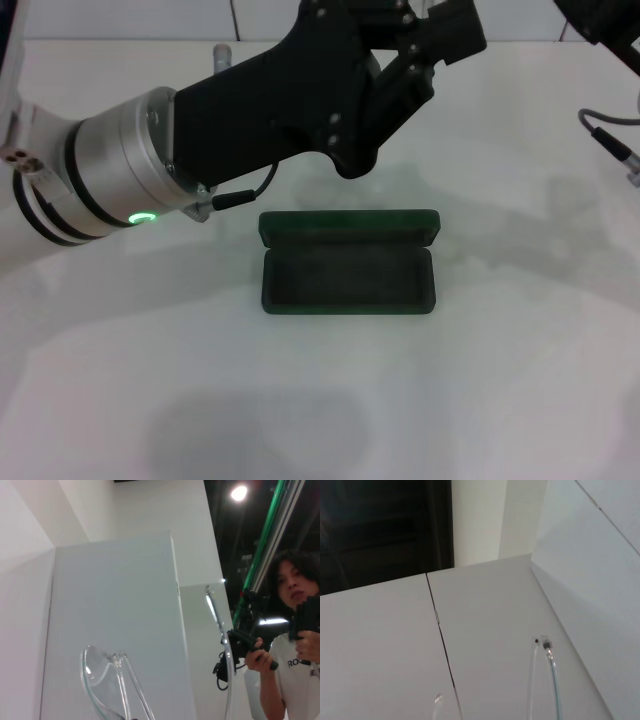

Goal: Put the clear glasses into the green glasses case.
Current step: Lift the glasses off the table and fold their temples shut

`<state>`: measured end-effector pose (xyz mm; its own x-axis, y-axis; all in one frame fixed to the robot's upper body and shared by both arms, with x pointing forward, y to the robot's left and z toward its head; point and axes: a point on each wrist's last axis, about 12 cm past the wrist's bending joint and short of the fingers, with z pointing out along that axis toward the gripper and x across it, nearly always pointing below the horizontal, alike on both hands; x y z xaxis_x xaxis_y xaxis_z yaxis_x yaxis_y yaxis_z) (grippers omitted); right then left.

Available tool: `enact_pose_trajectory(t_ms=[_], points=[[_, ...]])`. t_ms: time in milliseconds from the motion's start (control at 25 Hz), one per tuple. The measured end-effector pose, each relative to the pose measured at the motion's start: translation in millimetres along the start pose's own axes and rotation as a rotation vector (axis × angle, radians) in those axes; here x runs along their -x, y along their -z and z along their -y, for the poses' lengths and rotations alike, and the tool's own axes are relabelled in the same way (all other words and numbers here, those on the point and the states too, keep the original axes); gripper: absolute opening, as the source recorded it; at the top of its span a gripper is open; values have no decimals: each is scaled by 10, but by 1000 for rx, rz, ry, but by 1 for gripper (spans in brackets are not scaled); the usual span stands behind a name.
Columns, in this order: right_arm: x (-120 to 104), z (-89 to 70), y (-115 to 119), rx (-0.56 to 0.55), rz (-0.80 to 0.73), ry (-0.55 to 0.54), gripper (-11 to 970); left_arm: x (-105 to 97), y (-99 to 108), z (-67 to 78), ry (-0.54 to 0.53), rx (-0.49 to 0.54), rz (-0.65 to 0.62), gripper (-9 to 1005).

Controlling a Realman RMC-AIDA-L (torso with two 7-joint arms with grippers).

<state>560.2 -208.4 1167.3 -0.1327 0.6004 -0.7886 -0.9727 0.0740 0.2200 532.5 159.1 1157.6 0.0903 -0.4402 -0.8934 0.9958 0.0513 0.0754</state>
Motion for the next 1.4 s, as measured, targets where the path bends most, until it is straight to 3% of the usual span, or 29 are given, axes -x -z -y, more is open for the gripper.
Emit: enact_pose_trajectory(t_ms=[640,1400], points=[[-66,5,-123,44,-59,-17,70,-36,-19,-27,21,11,-33,37],[-32,-2,8,-11,-15,20,71,-16,106,29,23,28,-22,37]])
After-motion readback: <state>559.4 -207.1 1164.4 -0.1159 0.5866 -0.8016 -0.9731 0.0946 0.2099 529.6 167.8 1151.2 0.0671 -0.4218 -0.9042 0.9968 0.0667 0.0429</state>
